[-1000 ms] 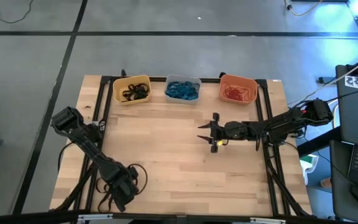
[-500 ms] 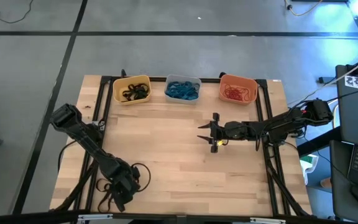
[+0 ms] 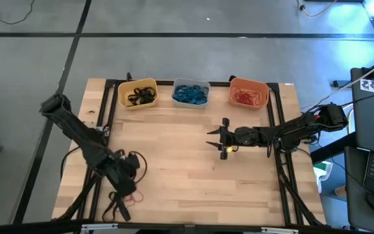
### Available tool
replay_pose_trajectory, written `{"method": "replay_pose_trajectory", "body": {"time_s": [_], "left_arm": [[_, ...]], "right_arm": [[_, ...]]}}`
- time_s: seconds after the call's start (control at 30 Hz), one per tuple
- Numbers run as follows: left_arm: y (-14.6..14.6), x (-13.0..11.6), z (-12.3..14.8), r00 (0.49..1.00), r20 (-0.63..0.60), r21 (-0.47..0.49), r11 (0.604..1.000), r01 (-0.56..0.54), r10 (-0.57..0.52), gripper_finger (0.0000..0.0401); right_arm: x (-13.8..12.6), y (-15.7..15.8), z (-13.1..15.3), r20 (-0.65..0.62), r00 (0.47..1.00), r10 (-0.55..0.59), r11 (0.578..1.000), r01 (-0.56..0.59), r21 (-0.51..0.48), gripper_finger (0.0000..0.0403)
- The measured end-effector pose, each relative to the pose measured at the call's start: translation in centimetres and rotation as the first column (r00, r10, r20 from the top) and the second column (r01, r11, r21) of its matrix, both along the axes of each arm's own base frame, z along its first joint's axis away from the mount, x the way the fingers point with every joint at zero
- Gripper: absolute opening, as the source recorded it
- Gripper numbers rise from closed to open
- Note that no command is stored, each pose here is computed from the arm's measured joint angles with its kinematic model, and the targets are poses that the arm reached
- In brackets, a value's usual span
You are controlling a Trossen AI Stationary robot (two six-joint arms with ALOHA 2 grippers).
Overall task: Sort rubber bands into baskets
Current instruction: Put the black rubber band into the yellow bin
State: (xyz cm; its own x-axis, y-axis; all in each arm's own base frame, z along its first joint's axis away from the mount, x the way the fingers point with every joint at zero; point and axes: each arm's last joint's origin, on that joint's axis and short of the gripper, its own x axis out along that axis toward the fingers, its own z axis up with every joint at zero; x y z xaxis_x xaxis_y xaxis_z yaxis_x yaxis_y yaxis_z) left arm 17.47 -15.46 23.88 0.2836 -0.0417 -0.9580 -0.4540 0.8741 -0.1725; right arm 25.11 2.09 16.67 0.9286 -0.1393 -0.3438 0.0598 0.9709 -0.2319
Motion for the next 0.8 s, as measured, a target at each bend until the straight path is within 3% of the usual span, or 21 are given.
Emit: {"method": "replay_pose_trajectory", "body": {"time_s": [0.23, 0.4, 0.53, 0.8], "left_arm": [[2.4, -0.1, 2.2, 0.975, 0.221, 0.168, 0.986, -0.025, -0.013, 0.0007], [4.2, 0.2, 3.4, 0.94, 0.337, 0.349, 0.934, -0.071, -0.054, 0.0017], [5.7, 0.5, 4.1, 0.912, 0.398, 0.53, 0.835, -0.146, -0.094, 0.0012], [8.9, 1.6, 4.9, 0.916, 0.387, 0.783, 0.561, -0.27, -0.1, 0.0009]], "right_arm": [[0.0, 0.0, 0.0, 0.002, 1.0, -0.017, 0.999, 0.017, 0.046, 0.0183], [-0.2, 0.0, -0.4, -0.033, 0.999, -0.037, 0.995, 0.04, 0.092, 0.0183], [-0.3, 0.0, -0.7, -0.062, 0.997, -0.05, 0.991, 0.057, 0.12, 0.0183], [-0.4, 0.0, -0.9, -0.088, 0.995, -0.057, 0.989, 0.068, 0.132, 0.0183]]}}
